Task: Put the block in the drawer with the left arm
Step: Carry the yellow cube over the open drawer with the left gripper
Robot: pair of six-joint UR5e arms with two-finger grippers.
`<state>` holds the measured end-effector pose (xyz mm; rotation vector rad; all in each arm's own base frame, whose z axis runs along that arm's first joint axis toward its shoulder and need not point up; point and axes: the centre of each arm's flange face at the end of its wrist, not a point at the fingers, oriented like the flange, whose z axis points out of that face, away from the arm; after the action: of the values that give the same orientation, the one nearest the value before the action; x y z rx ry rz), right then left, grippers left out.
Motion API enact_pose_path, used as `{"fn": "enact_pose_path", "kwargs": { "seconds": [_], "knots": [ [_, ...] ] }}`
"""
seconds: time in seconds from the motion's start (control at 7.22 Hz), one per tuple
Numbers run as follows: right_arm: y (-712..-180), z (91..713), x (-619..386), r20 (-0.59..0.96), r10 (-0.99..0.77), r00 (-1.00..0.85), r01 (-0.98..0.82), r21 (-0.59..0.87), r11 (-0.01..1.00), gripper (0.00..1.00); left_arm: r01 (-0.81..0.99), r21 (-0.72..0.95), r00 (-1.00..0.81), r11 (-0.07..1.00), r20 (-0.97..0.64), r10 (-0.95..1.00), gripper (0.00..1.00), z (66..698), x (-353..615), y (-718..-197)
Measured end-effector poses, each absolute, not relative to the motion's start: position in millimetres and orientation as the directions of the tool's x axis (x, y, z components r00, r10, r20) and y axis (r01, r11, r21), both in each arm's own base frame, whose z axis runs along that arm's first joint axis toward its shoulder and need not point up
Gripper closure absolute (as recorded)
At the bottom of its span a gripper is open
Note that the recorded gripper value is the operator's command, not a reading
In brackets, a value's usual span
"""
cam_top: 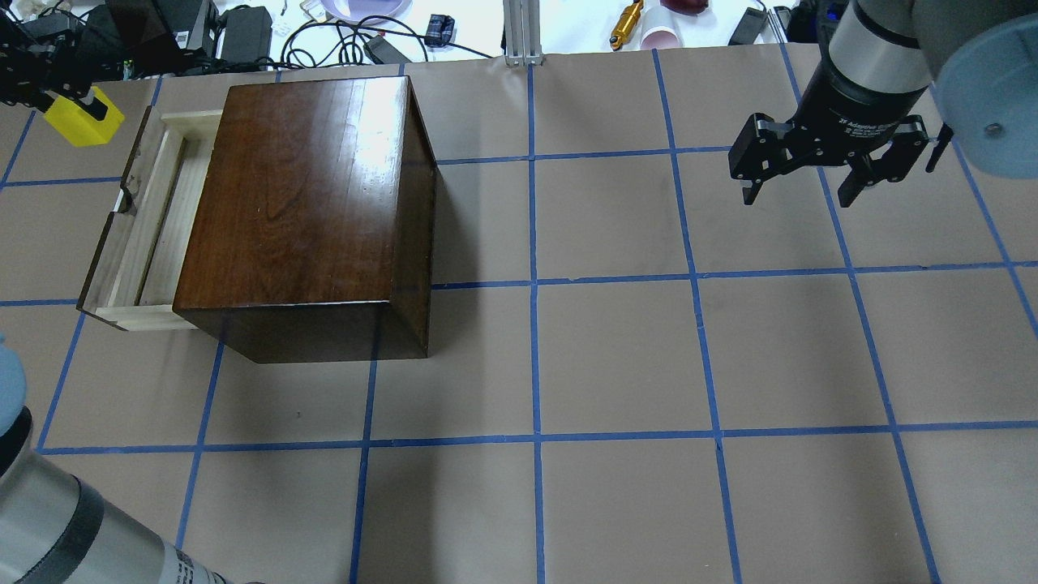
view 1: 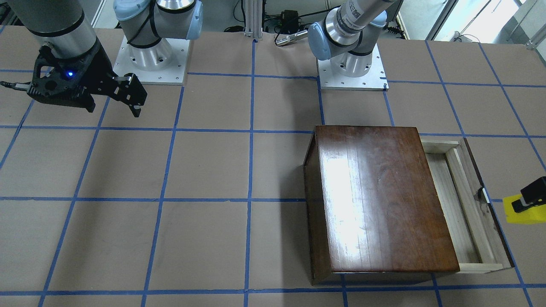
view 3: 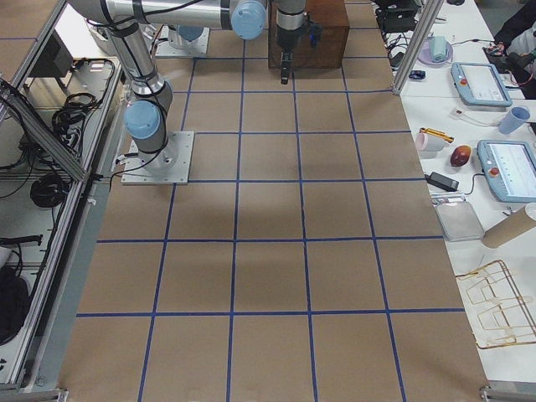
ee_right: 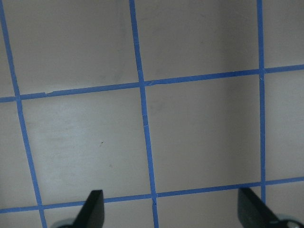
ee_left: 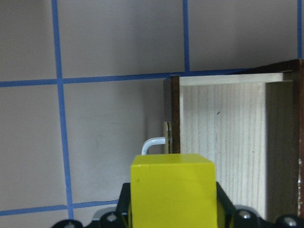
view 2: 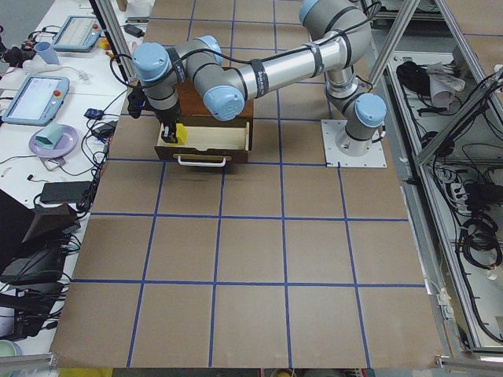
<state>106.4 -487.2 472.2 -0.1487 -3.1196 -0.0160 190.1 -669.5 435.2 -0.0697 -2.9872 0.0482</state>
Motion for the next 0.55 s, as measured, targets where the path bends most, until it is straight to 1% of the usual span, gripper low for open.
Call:
{"fn": "enact_pose_path", "kwargs": {
  "seconds": [0.55],
  "knots": [
    [-487, 472, 106, 0.02, 0.095, -0.995, 0.095, 0.01, 0.995, 0.0, 0.027, 0.022, -0.984, 0.999, 0.179, 0.022, 0.97, 396, 148, -670]
  ]
}}
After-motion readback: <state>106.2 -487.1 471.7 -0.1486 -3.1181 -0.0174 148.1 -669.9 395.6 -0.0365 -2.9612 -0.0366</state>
